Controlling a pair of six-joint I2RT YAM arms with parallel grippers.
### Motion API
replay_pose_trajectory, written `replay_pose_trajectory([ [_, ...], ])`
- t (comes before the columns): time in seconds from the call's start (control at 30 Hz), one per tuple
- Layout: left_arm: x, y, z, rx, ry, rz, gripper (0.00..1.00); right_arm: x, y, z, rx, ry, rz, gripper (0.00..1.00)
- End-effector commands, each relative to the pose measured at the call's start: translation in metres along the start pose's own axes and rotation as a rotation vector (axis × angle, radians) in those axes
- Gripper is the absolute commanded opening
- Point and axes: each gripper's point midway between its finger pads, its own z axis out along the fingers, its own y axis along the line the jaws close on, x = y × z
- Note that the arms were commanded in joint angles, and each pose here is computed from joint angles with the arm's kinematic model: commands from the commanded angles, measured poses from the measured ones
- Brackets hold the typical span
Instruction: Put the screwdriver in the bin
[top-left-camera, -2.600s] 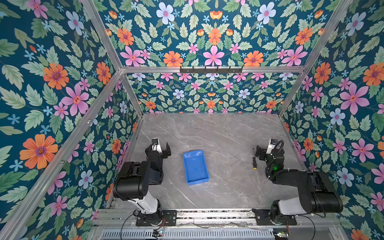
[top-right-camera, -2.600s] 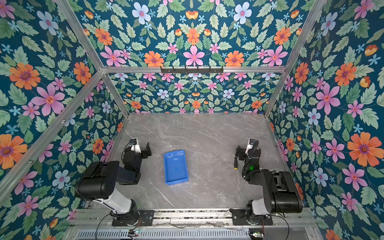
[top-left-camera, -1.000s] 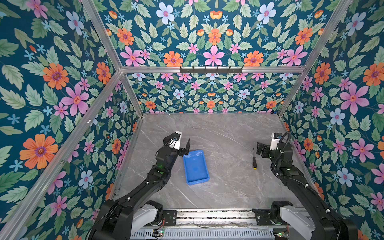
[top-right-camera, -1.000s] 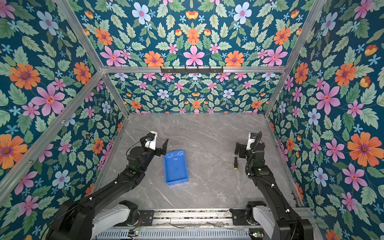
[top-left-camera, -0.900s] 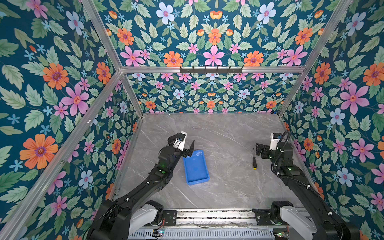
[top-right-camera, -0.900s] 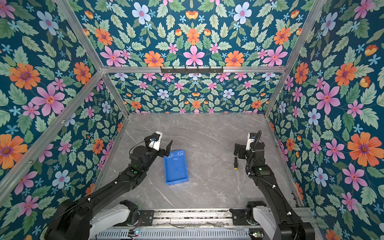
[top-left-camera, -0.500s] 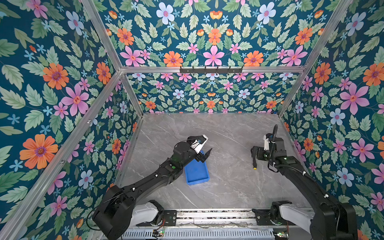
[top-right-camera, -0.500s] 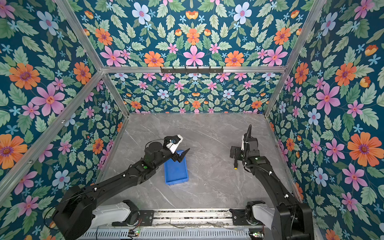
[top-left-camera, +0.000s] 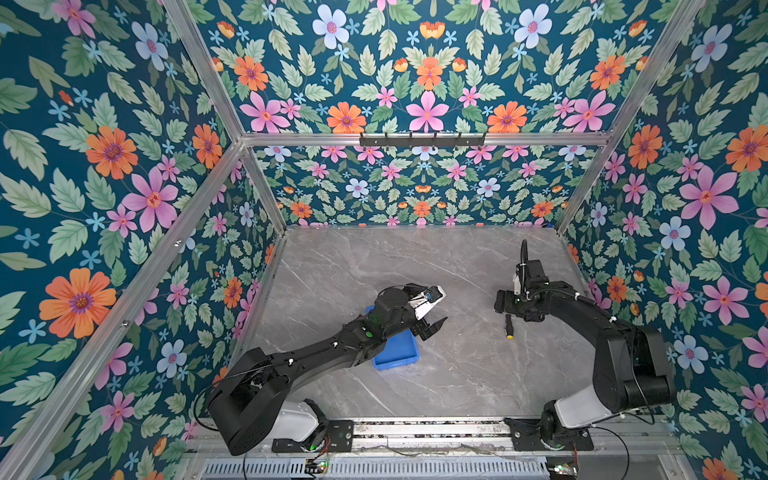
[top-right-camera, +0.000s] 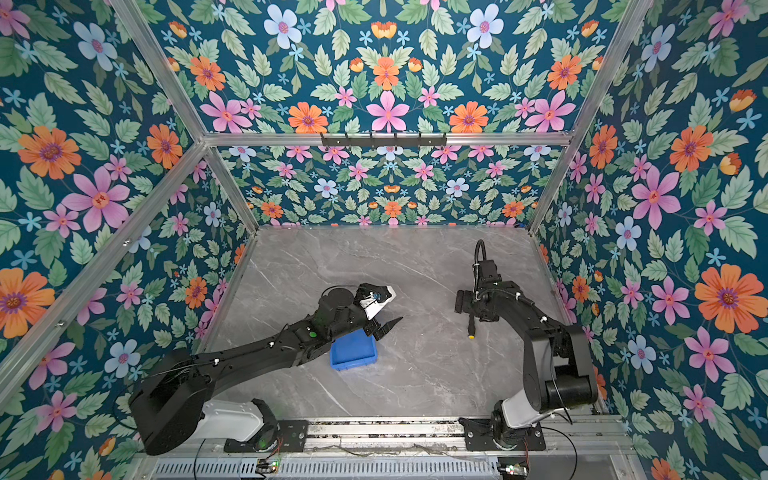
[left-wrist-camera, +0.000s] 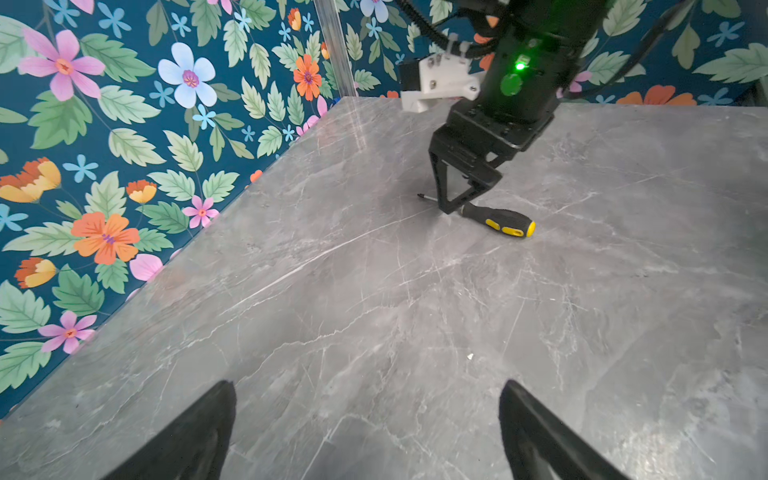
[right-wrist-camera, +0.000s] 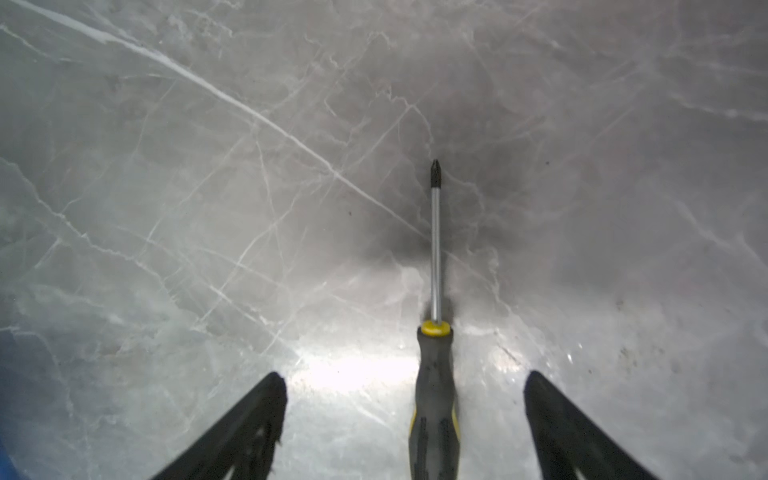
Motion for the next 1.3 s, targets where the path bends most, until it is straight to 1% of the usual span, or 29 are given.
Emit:
replay_pose_trajectory([
  [0.0, -0.003, -0.002, 0.002, 0.006, -0.013, -0.007, 1.0, 0.001, -0.007, 0.009, 0.05, 0.042, 0.026, 0.77],
  [0.07, -0.001, -0.002, 0.004, -0.001, -0.003, -0.001, 1.0, 0.0, -0.009, 0.014, 0.07, 0.065, 0.027, 0.7],
  [0.1, 0.0, -0.001, 0.004, -0.006, -0.001, 0.004, 1.0, 0.005, -0.012, 0.024, 0.088, 0.107, 0.03, 0.67],
  [0.13, 0.001, -0.001, 0.004, -0.011, 0.001, 0.005, 1.0, 0.007, -0.013, 0.028, 0.1, 0.127, 0.032, 0.62],
  [0.17, 0.0, 0.0, 0.004, -0.014, 0.001, 0.007, 1.0, 0.007, -0.014, 0.031, 0.108, 0.139, 0.033, 0.56],
  [0.33, 0.004, -0.002, 0.005, -0.005, 0.01, 0.005, 1.0, 0.012, -0.017, 0.039, 0.124, 0.177, 0.036, 0.37],
  [0.67, 0.008, -0.004, 0.008, -0.001, 0.016, 0.006, 1.0, 0.016, -0.022, 0.04, 0.148, 0.189, 0.041, 0.14],
  [0.87, 0.008, -0.004, 0.007, -0.003, 0.013, -0.007, 1.0, 0.011, -0.022, 0.034, 0.153, 0.165, 0.04, 0.06],
  [1.03, 0.007, -0.001, 0.007, -0.02, 0.007, -0.041, 1.0, 0.008, -0.02, 0.026, 0.145, 0.147, 0.033, 0.04],
  [1.1, 0.004, 0.004, 0.007, -0.042, -0.001, -0.065, 1.0, 0.004, -0.018, 0.018, 0.138, 0.125, 0.025, 0.03],
  [1.17, -0.001, 0.011, 0.007, -0.079, -0.024, -0.116, 1.0, 0.001, -0.015, 0.011, 0.111, 0.095, 0.014, 0.03],
  [1.23, -0.008, 0.018, 0.007, -0.112, -0.056, -0.177, 1.0, -0.01, -0.006, -0.01, 0.063, 0.013, -0.004, 0.03],
  [1.27, -0.012, 0.018, 0.008, -0.105, -0.077, -0.203, 1.0, -0.013, -0.003, -0.018, 0.041, -0.017, -0.018, 0.03],
])
